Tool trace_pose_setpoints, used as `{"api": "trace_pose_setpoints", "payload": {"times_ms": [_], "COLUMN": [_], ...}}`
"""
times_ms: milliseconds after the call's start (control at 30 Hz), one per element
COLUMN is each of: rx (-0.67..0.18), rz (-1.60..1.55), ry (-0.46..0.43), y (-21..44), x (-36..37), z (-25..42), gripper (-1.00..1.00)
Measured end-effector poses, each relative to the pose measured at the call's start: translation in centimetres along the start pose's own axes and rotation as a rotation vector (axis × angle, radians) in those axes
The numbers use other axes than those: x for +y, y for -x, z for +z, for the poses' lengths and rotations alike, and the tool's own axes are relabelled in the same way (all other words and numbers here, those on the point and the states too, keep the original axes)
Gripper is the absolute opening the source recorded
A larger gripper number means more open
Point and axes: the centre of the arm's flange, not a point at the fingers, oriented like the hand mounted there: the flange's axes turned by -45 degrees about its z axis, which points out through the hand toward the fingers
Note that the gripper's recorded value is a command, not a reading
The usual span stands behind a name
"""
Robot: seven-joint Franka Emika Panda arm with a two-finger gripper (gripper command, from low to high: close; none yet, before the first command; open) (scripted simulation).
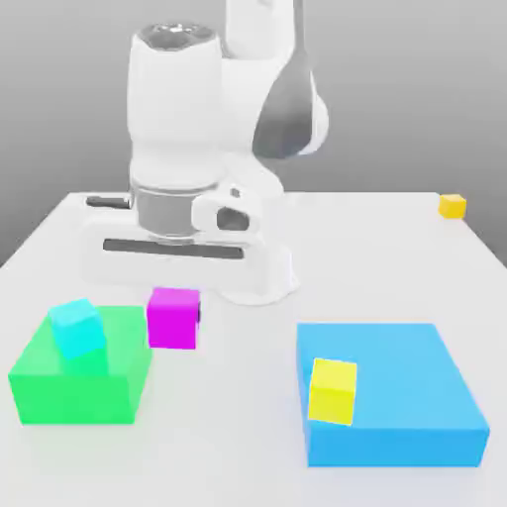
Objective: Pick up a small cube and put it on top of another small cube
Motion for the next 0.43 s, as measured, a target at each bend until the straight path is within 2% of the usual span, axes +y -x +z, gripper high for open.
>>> {"api": "trace_pose_setpoints", "payload": {"times_ms": [133,300,333,433], "rx": [0.020,0.023,0.023,0.023], "rz": [0.245,0.289,0.290,0.290], "ry": [0.036,0.048,0.047,0.047], "y": [-4.2,-5.2,-5.3,-5.3], "x": [-9.0,-10.2,-10.2,-10.2], "z": [-0.3,4.8,5.5,5.5], "gripper": [-1.00,-1.00,1.00,1.00]}}
